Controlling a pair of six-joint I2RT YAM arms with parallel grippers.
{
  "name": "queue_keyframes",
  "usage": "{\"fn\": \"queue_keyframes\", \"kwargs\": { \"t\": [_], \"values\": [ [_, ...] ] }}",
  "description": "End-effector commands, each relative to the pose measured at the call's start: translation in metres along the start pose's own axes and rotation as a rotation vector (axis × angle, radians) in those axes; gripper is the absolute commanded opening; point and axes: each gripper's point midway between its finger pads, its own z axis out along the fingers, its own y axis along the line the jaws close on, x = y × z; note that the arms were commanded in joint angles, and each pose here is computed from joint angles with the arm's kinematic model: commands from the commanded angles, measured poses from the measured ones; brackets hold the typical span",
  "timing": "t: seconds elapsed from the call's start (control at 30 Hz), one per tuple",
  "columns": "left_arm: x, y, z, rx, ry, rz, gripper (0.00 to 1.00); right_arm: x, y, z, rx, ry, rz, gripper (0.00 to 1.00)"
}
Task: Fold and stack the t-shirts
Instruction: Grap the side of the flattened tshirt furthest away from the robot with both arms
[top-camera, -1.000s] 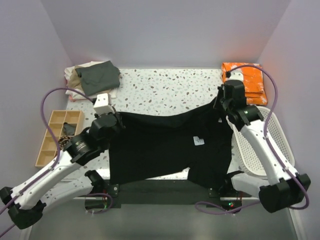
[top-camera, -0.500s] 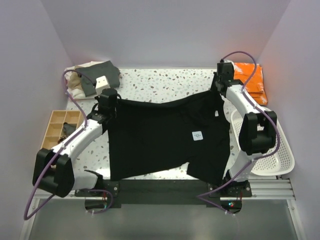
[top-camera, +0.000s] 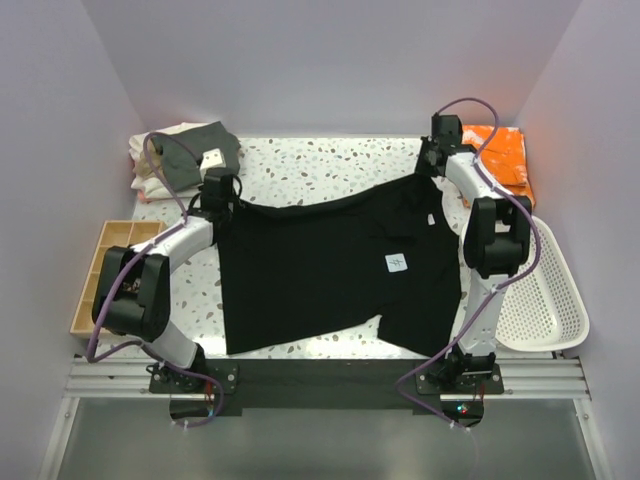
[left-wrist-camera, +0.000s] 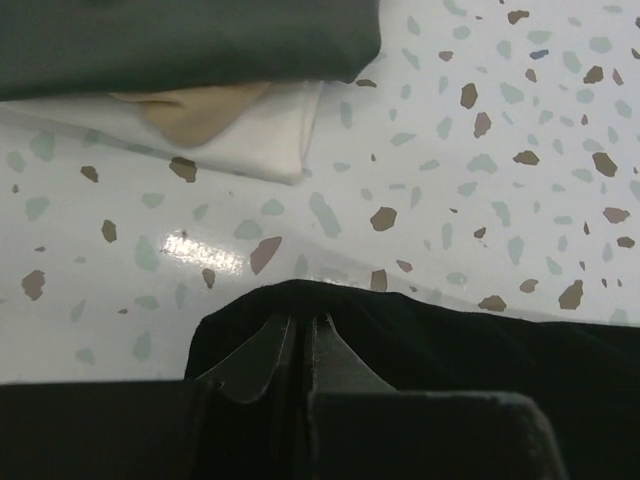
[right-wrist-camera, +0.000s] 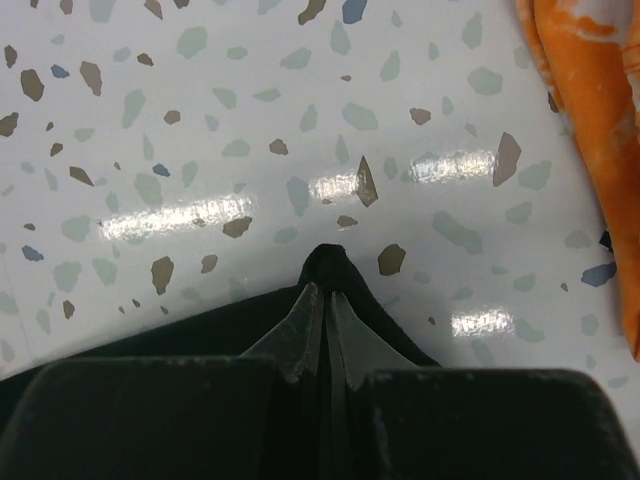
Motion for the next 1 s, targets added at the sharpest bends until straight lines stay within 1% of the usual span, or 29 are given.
{"fn": "queue_keyframes", "kwargs": {
  "t": [0.0,0.03,0.1,0.13,0.23,0.27,0.43,0.47,0.5,0.53,0.6,0.63,0.67,0.73,0.77,0.8,0.83,0.9,0.93,0.97],
  "values": [
    [-0.003,-0.03,-0.004,0.149,0.051,-0.056,0.0,-0.021,0.011,-0.021,-0.08,-0.019,-0.034,0.0],
    [0.003,-0.033,-0.007,0.169,0.074,-0.061,0.0,-0.011,0.01,-0.024,-0.084,0.02,-0.044,0.0],
    [0.02,-0.031,-0.015,0.196,0.113,-0.074,0.0,-0.01,0.008,-0.034,-0.085,0.018,-0.052,0.0],
    [0.024,-0.031,-0.019,0.205,0.122,-0.076,0.0,0.0,0.006,-0.036,-0.08,0.043,-0.059,0.0],
    [0.041,-0.019,-0.029,0.184,0.164,-0.07,0.0,0.001,0.001,-0.051,-0.059,0.059,-0.059,0.0],
    [0.054,-0.01,-0.036,0.16,0.201,-0.057,0.0,0.0,-0.002,-0.054,-0.046,0.061,-0.055,0.0],
    [0.073,0.018,-0.051,0.076,0.219,-0.038,0.0,-0.004,-0.021,-0.062,0.07,0.042,-0.051,0.0],
    [0.081,0.023,-0.055,0.071,0.228,-0.041,0.0,-0.004,-0.024,-0.06,0.078,0.043,-0.058,0.06],
    [0.085,0.024,-0.057,0.072,0.236,-0.048,0.0,0.0,-0.024,-0.055,0.082,0.058,-0.057,0.18],
    [0.091,0.025,-0.059,0.074,0.248,-0.05,0.0,0.001,-0.024,-0.055,0.082,0.072,-0.054,0.32],
    [0.107,0.03,-0.063,0.075,0.274,-0.059,0.0,0.004,-0.021,-0.055,0.075,0.089,-0.031,0.5],
    [0.113,0.032,-0.064,0.075,0.282,-0.062,0.0,0.007,-0.021,-0.06,0.069,0.095,-0.022,0.63],
    [0.119,0.034,-0.065,0.078,0.285,-0.065,0.0,0.008,-0.014,-0.063,0.034,0.094,-0.002,0.68],
    [0.125,0.037,-0.066,0.073,0.295,-0.065,0.0,0.01,-0.006,-0.076,-0.017,0.071,0.025,0.72],
    [0.128,0.037,-0.066,0.077,0.297,-0.064,0.0,0.013,0.004,-0.082,-0.069,0.077,0.047,0.72],
    [0.128,0.036,-0.065,0.079,0.296,-0.065,0.0,0.018,0.008,-0.085,-0.076,0.078,0.054,0.72],
    [0.128,0.035,-0.065,0.084,0.293,-0.064,0.0,0.033,0.011,-0.086,-0.095,0.114,0.066,0.72],
    [0.127,0.033,-0.063,0.092,0.292,-0.061,0.0,0.044,0.023,-0.095,-0.142,0.147,0.086,0.71],
    [0.127,0.033,-0.063,0.093,0.294,-0.059,0.0,0.059,0.023,-0.095,-0.14,0.176,0.085,0.71],
    [0.128,0.033,-0.062,0.095,0.297,-0.051,0.0,0.062,0.025,-0.1,-0.145,0.177,0.086,0.71]
  ]
}}
